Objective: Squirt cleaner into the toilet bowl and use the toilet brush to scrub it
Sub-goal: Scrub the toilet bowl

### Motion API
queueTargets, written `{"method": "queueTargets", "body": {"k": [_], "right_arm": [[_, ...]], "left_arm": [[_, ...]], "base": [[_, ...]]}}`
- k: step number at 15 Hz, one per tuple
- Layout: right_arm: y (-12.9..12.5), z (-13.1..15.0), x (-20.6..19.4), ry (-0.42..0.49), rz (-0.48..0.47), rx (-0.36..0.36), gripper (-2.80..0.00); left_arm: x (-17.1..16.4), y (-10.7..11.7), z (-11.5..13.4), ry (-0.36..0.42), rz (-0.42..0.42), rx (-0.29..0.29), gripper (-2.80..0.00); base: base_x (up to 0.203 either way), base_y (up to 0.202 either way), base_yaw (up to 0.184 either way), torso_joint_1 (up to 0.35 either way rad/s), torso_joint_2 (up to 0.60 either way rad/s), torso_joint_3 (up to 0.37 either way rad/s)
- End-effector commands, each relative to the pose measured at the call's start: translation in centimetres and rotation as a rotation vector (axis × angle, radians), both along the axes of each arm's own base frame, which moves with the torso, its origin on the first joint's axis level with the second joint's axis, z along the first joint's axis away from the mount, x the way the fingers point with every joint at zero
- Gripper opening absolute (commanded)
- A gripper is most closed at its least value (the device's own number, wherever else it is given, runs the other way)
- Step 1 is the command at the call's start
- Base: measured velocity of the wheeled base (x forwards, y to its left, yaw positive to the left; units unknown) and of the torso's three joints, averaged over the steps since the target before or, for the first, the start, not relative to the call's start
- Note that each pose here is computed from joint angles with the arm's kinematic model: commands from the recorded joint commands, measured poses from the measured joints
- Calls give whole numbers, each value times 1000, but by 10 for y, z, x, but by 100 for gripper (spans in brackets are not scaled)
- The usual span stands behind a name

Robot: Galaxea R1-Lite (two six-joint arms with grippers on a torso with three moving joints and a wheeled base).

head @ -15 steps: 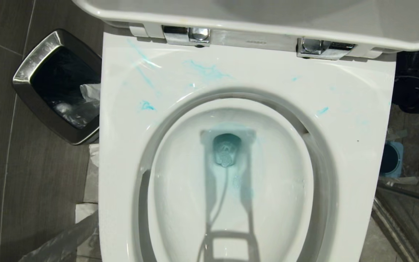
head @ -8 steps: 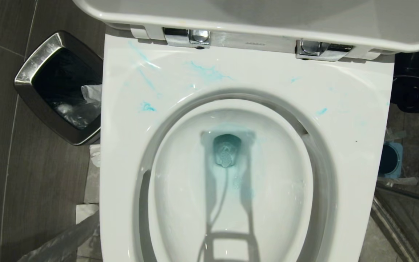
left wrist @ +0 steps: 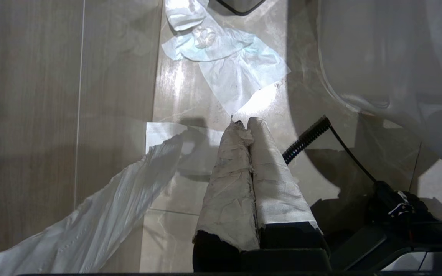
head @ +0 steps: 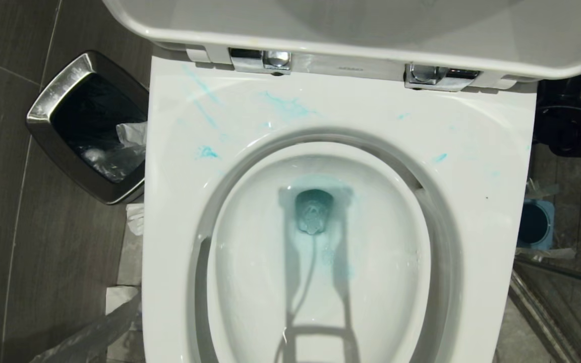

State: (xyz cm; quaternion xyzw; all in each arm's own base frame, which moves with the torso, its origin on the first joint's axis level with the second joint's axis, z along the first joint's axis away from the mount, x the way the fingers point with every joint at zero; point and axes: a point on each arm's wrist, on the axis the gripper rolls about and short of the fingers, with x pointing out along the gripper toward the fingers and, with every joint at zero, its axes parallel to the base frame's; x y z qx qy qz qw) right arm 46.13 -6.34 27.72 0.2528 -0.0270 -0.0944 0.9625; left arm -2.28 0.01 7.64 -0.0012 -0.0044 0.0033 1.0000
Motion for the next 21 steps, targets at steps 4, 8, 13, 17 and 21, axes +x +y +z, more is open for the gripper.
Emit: {"method": "queueTargets", "body": {"k": [4,8,13,17,21], "right_arm": [[0,-2,1,1,-1,3,-280],[2,-3,2,4,3,4,-280],[1,-28,16,48,33,34,-280],[-2,-60,32,97,78,109,-280],[1,-63,34,96,117,162,-280]], "left_arm": [[1,0,-2,7,1,-2,-280],[1,0,-2,7,1,-2,-280],[1,0,-2,7,1,-2,-280],[1,0,-2,7,1,-1,-280],[1,0,-2,7,-2,7,-280]], "base": [[0,0,0,7,6,156],[0,0,0,-5,1,128],[0,0,0,0,0,6],[0,0,0,0,0,0],[0,0,0,0,0,0]]}}
